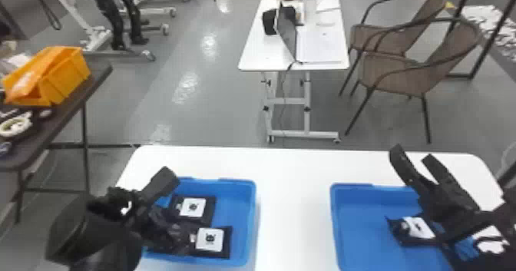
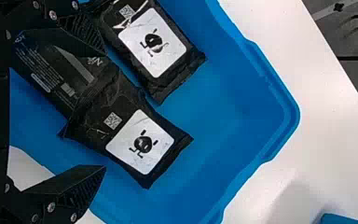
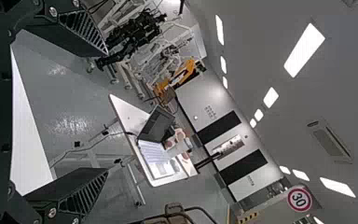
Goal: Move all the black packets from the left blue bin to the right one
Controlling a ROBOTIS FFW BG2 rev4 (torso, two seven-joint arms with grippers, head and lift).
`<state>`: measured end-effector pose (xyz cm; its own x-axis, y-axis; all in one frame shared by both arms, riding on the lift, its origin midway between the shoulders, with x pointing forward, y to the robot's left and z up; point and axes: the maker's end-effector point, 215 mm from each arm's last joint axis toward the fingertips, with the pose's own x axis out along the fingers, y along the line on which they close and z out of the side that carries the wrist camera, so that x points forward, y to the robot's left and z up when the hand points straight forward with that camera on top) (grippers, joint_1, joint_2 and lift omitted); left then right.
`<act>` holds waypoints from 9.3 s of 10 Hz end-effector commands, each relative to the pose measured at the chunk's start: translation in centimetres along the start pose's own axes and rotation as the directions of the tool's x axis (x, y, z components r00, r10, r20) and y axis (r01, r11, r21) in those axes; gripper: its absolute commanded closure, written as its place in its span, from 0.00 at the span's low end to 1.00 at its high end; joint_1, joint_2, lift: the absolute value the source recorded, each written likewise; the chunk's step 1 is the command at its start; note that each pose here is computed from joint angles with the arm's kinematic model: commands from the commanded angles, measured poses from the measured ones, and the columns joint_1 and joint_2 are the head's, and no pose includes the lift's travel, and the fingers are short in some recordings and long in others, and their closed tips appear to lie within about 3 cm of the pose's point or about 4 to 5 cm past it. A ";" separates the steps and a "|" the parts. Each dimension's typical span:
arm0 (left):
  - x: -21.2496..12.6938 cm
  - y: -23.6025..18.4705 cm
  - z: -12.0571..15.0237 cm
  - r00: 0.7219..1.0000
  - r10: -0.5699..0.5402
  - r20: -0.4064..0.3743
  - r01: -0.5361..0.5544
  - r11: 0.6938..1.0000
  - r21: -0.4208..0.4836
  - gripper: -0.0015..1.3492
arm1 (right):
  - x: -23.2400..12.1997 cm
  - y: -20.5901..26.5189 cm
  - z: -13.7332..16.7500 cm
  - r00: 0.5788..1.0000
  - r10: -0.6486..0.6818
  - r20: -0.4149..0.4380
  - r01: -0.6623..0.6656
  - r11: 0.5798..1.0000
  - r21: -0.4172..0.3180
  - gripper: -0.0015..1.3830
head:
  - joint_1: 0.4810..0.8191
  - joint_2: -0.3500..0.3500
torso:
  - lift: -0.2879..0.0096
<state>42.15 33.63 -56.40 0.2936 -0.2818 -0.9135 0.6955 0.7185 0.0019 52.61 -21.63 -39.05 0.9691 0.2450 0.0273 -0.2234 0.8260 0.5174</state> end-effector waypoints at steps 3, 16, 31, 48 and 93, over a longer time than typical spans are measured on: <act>3.3 -1.0 0.1 0.999 -0.012 0.032 0.013 1.000 -0.017 0.13 | -0.1 -0.1 -0.3 1.000 0.002 -0.003 -0.002 1.000 0.010 0.10 | 0.63 0.69 | 0.97; 1.2 -0.9 4.7 0.987 -0.024 0.158 0.026 1.000 -0.007 0.61 | 0.0 0.3 -0.9 1.000 0.013 -0.009 -0.012 0.999 0.036 0.10 | 0.63 0.64 | 0.97; 5.9 -4.3 5.2 0.987 -0.145 0.069 0.141 0.988 0.060 0.82 | 0.2 0.7 -0.9 0.999 0.031 -0.004 -0.031 0.998 0.061 0.10 | 0.63 0.59 | 0.97; -6.1 -8.9 34.8 0.347 -0.158 0.924 0.300 0.952 0.050 0.90 | 6.3 11.2 -1.9 0.964 0.265 -0.009 -0.262 0.956 0.134 0.10 | 0.63 0.47 | 0.97; -1.2 7.4 3.9 0.927 0.256 0.275 -0.218 0.963 -0.159 0.12 | -1.1 0.2 0.2 0.985 -0.165 -0.044 0.161 0.983 -0.093 0.15 | 0.63 0.75 | 0.97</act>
<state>49.33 37.16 -52.63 0.6513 -0.2447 -0.7183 0.4853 0.8620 0.1463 51.49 -21.89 -38.79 0.9873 0.1260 -0.0964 -0.0729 0.9000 0.4298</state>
